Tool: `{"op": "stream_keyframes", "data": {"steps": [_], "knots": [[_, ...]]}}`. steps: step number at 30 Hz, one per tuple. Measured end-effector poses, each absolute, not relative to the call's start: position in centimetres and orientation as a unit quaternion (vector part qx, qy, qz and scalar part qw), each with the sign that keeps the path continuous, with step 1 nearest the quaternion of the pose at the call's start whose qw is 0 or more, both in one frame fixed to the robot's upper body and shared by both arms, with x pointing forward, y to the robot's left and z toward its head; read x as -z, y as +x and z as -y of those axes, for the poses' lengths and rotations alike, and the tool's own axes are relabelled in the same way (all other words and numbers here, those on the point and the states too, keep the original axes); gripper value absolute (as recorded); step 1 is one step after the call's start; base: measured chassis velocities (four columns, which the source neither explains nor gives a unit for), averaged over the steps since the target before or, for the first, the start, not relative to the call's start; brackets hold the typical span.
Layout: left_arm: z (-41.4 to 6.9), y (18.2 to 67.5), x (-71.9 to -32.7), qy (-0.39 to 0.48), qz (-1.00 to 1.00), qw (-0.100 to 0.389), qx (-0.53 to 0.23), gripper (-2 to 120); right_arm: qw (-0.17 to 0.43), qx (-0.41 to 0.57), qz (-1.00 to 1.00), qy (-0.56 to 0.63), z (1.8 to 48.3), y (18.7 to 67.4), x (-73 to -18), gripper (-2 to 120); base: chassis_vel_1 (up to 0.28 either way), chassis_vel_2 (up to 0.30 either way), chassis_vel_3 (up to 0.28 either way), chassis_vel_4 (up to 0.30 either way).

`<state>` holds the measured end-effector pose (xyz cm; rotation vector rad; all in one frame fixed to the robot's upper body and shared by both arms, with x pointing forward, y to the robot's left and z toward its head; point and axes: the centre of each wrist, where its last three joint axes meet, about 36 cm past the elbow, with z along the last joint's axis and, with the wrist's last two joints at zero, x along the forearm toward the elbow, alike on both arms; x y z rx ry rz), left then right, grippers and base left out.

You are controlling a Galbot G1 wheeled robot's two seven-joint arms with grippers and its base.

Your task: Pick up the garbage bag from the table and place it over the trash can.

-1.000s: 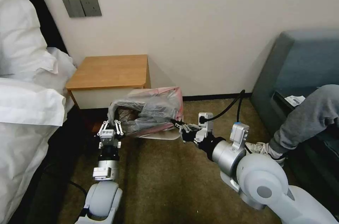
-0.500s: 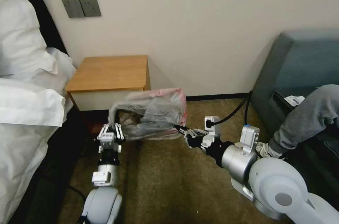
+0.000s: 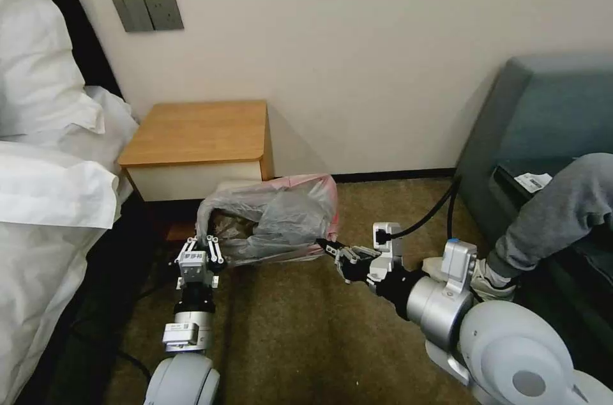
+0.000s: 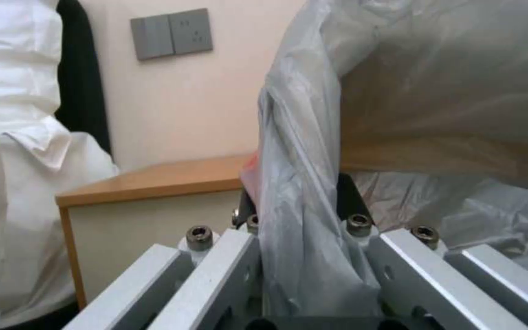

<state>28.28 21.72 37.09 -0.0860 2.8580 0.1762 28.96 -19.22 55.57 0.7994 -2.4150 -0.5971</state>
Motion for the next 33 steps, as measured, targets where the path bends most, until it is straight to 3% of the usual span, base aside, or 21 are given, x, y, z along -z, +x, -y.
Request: {"op": "stream_keyframes", "data": {"steps": [16,33], "knots": [[-21.5,28.2,-37.7,-0.038,-0.988,0.144,-0.048,6,0.322,0.222,0.876,0.281,19.3,28.2,-54.2,0,0.000,0.000,0.000,0.000],[-21.0,28.1,-39.3,-0.035,-0.988,0.148,-0.016,6,0.315,0.215,0.885,0.266,19.0,31.1,-52.0,0,0.000,0.000,0.000,0.000]]}}
